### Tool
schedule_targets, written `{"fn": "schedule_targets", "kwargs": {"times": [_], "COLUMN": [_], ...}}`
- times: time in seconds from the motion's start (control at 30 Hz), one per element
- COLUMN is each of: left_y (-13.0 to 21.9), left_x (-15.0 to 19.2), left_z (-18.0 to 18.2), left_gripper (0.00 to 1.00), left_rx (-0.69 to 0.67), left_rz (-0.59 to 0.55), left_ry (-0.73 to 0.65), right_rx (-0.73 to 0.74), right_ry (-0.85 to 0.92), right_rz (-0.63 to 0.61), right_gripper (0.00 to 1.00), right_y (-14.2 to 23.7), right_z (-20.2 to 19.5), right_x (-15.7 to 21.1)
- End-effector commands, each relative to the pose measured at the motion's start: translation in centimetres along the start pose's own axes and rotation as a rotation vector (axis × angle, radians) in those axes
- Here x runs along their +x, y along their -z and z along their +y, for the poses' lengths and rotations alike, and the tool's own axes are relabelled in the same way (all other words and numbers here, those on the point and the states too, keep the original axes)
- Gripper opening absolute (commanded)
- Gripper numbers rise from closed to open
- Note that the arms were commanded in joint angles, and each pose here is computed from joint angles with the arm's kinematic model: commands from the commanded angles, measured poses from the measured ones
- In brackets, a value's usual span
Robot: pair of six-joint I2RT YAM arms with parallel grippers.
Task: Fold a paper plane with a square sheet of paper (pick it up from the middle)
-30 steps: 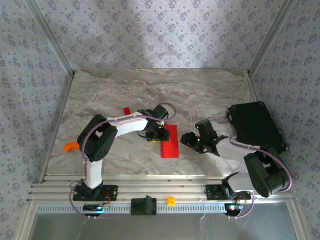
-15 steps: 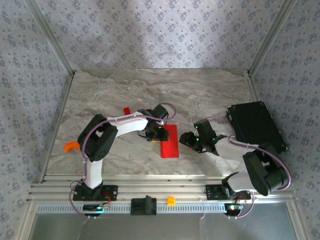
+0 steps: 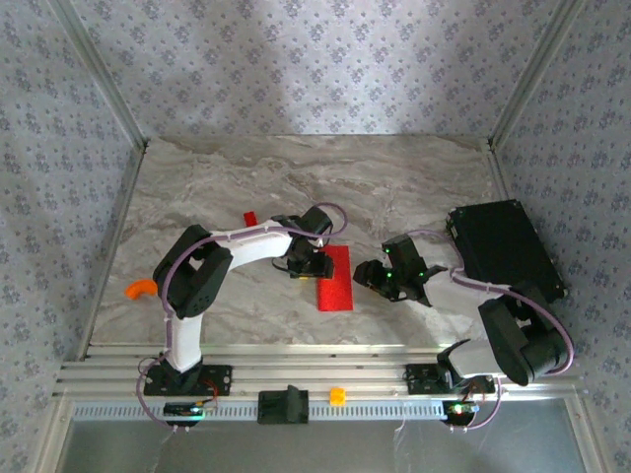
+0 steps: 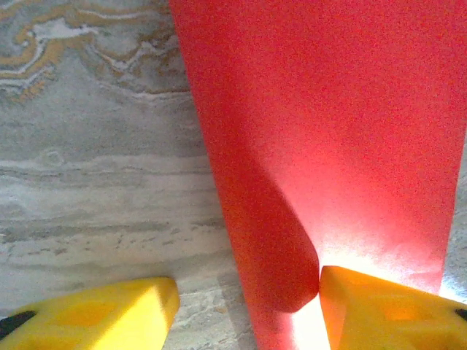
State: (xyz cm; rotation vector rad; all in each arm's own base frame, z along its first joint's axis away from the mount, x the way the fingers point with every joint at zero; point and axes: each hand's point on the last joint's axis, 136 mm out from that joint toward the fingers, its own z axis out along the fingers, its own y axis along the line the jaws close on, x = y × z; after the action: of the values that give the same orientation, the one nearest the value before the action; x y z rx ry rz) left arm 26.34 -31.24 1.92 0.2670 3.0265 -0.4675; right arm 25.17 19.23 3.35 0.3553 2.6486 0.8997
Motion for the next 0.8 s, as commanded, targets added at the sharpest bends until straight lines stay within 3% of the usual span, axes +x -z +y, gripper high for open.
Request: {"fn": "schedule_targets", "kwargs": {"times": [0.0, 0.77], "left_y": [-4.77, -5.12], "left_x": [0.53, 0.47], "left_z": [3.25, 3.14], "left_gripper": [0.59, 0.61], "left_rx": [-0.107, -0.103], "left_rz": [0.025, 0.028], "left_ry": [-0.007, -0.024], "right_rx": [-0.004, -0.005], "right_ry": [-0.011, -0.009], "right_rz": [0.006, 0.009], "right_gripper": [0.51, 0.51], "right_y": [-0.12, -0.16], "right_z": [0.42, 0.42], "right_x": [-0.10, 0.06]}}
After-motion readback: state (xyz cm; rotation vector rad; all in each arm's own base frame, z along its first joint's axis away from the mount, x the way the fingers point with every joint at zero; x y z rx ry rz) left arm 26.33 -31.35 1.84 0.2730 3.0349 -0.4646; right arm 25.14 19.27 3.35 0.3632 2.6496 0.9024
